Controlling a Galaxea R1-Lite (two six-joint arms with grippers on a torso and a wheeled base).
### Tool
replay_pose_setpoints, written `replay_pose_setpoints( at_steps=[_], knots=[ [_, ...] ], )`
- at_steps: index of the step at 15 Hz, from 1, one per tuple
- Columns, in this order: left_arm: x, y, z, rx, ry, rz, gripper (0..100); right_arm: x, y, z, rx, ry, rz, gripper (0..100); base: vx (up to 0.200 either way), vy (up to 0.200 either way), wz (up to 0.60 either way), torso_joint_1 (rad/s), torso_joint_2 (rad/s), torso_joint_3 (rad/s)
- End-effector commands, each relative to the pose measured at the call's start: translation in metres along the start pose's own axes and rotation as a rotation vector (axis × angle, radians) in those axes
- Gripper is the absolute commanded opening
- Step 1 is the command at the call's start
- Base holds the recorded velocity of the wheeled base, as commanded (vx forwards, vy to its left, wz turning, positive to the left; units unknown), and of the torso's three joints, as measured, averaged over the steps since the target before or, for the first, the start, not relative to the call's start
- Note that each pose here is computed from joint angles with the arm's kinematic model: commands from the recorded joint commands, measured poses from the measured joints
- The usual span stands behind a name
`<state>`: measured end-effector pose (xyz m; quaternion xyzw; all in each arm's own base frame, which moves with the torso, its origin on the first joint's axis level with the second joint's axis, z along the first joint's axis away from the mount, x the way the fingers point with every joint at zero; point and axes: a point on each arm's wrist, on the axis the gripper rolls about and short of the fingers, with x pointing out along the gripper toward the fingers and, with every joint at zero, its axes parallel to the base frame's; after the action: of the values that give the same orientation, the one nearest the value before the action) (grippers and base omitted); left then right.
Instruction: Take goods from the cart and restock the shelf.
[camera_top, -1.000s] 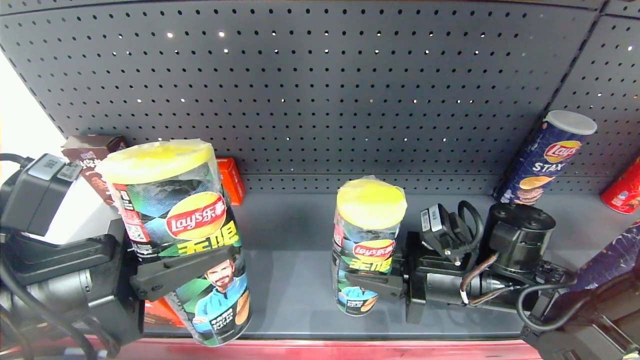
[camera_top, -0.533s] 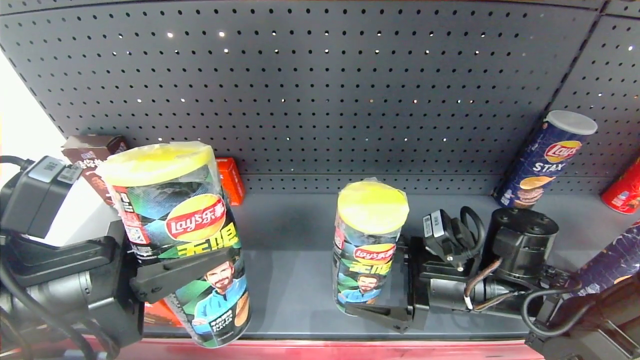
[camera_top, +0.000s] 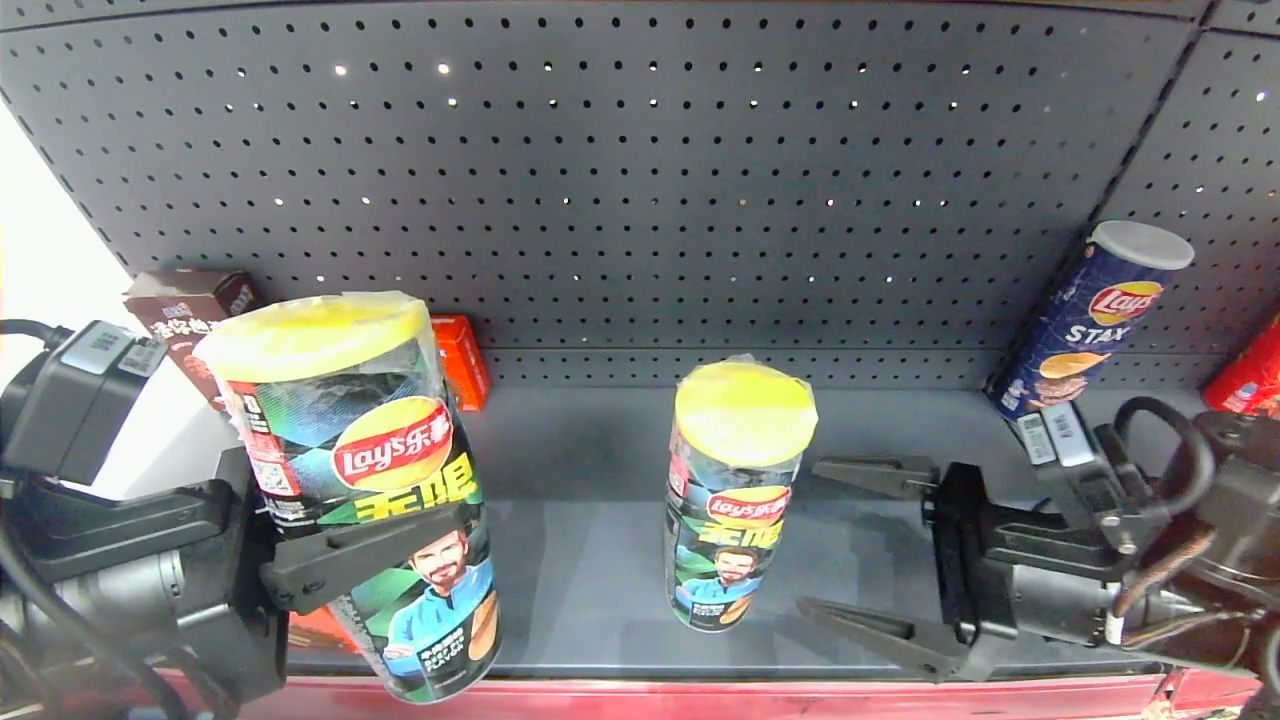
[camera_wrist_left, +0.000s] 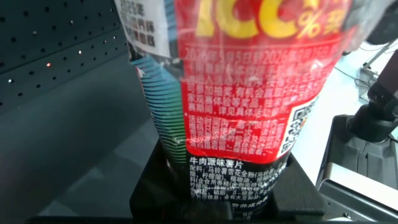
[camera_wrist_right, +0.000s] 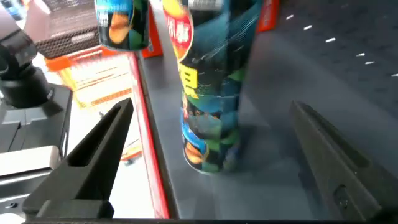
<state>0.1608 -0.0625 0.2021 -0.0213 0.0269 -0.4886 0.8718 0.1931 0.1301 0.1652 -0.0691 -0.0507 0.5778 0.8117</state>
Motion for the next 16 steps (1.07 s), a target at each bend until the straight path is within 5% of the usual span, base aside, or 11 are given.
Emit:
replay_pose_setpoints(
  at_steps=[1,4,7,10,13,16],
  knots=[
    [0.0,0.0,0.0,0.001,-0.001,-0.001,0,-0.034,0.017,0.026,-0.047,-0.061,-0.048,100,0.0,0.0,0.0,0.0,0.0,0.0],
    [0.0,-0.001,0.004,0.013,-0.015,-0.002,0,-0.079,0.05,0.055,-0.041,-0.053,-0.208,100,0.0,0.0,0.0,0.0,0.0,0.0],
    [0.0,-0.001,0.005,0.015,-0.017,-0.002,0,-0.116,0.08,0.053,-0.023,-0.014,-0.37,100,0.0,0.0,0.0,0.0,0.0,0.0],
    [-0.001,-0.002,0.005,0.019,-0.018,-0.003,0,-0.163,0.123,0.024,0.005,0.055,-0.544,100,0.0,0.0,0.0,0.0,0.0,0.0],
    [-0.002,-0.003,0.007,0.027,-0.026,-0.005,0,-0.182,0.14,0.007,0.029,0.116,-0.657,100,0.0,0.0,0.0,0.0,0.0,0.0],
    [-0.003,-0.004,0.006,0.029,-0.025,-0.003,0,-0.195,0.157,-0.036,0.119,0.168,-0.776,100,0.0,0.0,0.0,0.0,0.0,0.0]
  ],
)
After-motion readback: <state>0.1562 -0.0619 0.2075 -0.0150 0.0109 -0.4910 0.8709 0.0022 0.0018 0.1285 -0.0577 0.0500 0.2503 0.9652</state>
